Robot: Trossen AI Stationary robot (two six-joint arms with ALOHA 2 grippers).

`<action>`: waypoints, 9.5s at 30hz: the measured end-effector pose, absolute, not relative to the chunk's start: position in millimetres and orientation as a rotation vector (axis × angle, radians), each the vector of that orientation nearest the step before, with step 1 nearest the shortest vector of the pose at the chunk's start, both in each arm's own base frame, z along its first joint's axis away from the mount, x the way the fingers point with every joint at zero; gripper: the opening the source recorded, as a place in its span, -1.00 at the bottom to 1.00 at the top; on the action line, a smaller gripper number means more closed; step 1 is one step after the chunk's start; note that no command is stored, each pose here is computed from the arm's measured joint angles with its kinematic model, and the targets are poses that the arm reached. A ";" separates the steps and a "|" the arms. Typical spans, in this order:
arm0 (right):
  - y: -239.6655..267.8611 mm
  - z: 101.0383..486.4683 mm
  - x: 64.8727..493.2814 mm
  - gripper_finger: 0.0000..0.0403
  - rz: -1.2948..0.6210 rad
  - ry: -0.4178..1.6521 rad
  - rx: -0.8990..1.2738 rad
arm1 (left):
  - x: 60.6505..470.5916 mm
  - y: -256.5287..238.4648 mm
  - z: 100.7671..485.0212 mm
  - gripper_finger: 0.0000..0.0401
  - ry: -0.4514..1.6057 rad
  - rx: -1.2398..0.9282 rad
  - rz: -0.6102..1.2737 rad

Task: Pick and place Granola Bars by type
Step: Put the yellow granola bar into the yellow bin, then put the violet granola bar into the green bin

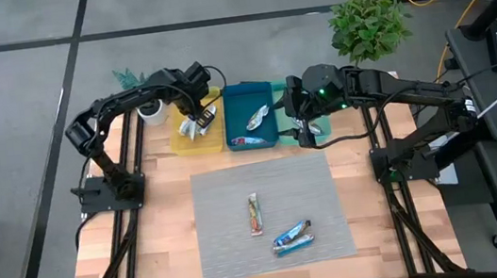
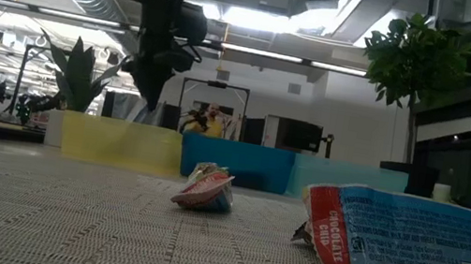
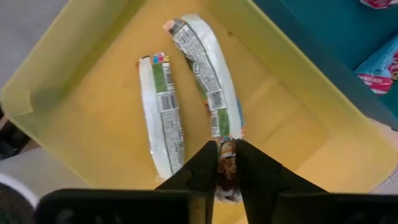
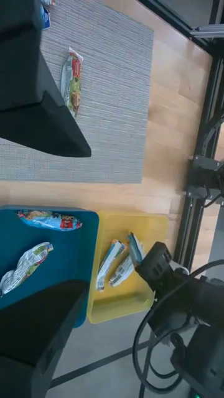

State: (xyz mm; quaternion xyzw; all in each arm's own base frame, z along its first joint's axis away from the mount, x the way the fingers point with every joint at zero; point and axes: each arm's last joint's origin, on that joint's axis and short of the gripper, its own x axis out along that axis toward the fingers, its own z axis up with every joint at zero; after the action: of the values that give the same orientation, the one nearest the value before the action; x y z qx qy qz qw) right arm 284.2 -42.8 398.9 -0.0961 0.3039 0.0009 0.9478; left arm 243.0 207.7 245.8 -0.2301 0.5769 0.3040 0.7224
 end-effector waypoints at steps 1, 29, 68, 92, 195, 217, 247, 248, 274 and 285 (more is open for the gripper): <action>-42.8 398.9 284.2 0.67 0.002 0.619 -0.196 | 242.8 208.0 245.8 -0.71 1.276 -0.503 0.678; -41.7 390.0 277.3 0.67 0.016 0.734 -0.171 | 213.8 171.8 318.2 -0.18 0.989 -0.486 0.713; 60.1 381.9 262.5 0.67 0.296 0.858 -0.130 | 129.7 32.6 428.2 -0.25 0.372 -0.191 0.516; 124.4 255.0 282.3 0.67 0.215 0.992 0.183 | 130.3 28.0 428.0 -0.28 0.394 -0.117 0.462; 50.4 391.3 261.8 -0.79 -0.459 0.656 0.149 | 130.4 26.7 426.0 -0.28 0.416 -0.136 0.420; -92.8 420.5 208.4 -0.78 -0.683 0.630 0.177 | 131.3 27.9 425.6 -0.28 0.415 -0.138 0.459; -201.3 264.2 209.4 -0.79 -0.639 0.872 0.358 | 158.8 34.0 414.3 -0.29 0.485 -0.163 0.545; -202.2 259.3 209.5 -0.80 -0.633 0.869 0.363 | 158.7 34.0 414.3 -0.28 0.484 -0.168 0.546; -234.2 173.4 203.7 -0.78 -0.672 1.075 0.522 | 158.6 34.0 414.4 -0.29 0.471 -0.210 0.557; -238.5 160.8 202.0 -0.77 -0.620 1.091 0.587 | 158.6 34.0 414.4 -0.29 0.471 -0.209 0.558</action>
State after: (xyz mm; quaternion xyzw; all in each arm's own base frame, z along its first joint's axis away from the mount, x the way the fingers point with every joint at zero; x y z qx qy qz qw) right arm 202.0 -238.5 160.8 0.2708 0.5031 -0.2856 0.7694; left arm 158.6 34.0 414.4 -0.1021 0.2300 0.2723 0.9287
